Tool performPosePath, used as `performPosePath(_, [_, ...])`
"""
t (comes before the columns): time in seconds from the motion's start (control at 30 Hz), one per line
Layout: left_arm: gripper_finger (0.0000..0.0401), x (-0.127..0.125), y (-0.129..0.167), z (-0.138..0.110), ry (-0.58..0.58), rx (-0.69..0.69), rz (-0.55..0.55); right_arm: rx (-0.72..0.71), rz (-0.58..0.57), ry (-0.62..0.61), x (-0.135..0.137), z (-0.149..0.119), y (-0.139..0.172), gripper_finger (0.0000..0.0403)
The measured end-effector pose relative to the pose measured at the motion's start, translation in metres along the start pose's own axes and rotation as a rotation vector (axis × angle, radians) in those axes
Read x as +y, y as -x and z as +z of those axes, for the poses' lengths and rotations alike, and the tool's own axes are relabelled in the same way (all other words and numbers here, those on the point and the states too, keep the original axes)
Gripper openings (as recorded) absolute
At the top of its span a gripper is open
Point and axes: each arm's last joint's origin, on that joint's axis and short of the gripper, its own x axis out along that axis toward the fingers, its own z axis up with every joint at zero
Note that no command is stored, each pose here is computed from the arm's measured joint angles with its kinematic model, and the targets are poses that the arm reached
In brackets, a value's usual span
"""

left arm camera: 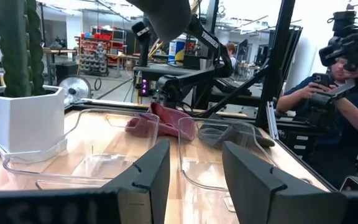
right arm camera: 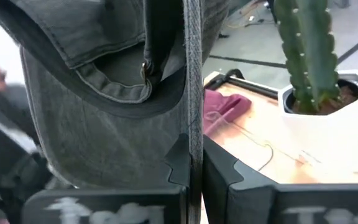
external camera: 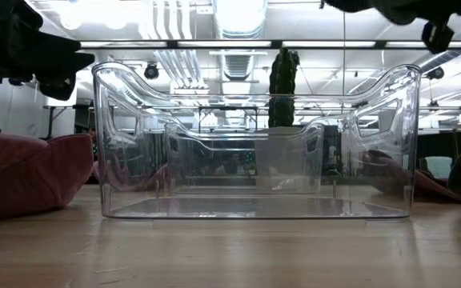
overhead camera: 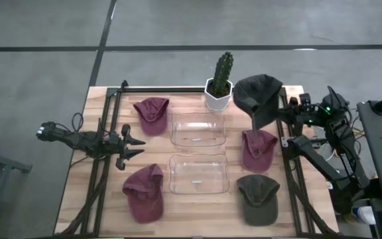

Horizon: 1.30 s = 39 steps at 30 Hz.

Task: Pick & Place hat
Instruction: Put the top black cap into the bottom transparent bin

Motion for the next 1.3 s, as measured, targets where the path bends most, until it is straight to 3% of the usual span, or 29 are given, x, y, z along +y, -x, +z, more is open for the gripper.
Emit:
performPosePath(0.1, [0.014,0.0,0.0,0.0,0.026,0.0,0.0,0.05,0.02,0.044,-0.008,0.004,-0.009,0.0013])
performPosePath(0.3, [0.014,0.0,0.0,0.0,0.084,-0.001,0.0,0.12,0.032,0.015,-0.024,0.011,-0.027,0.0013])
performPosePath(0.57, [0.014,0.0,0.0,0.0,0.092,-0.001,0.0,0.065,0.263,0.15,-0.013,0.033,-0.06,0.0013])
performPosePath(0.7, [0.014,0.0,0.0,0.0,0.092,-0.001,0.0,0.077,0.326,0.166,-0.005,0.032,-0.079,0.0013])
performPosePath(1.03, [0.014,0.0,0.0,0.0,0.093,-0.001,-0.001,0.286,0.429,0.121,0.031,0.021,-0.134,0.0013])
performPosePath(1.3, [0.014,0.0,0.0,0.0,0.093,-0.001,-0.001,0.628,0.364,0.122,0.077,0.007,-0.177,0.0013])
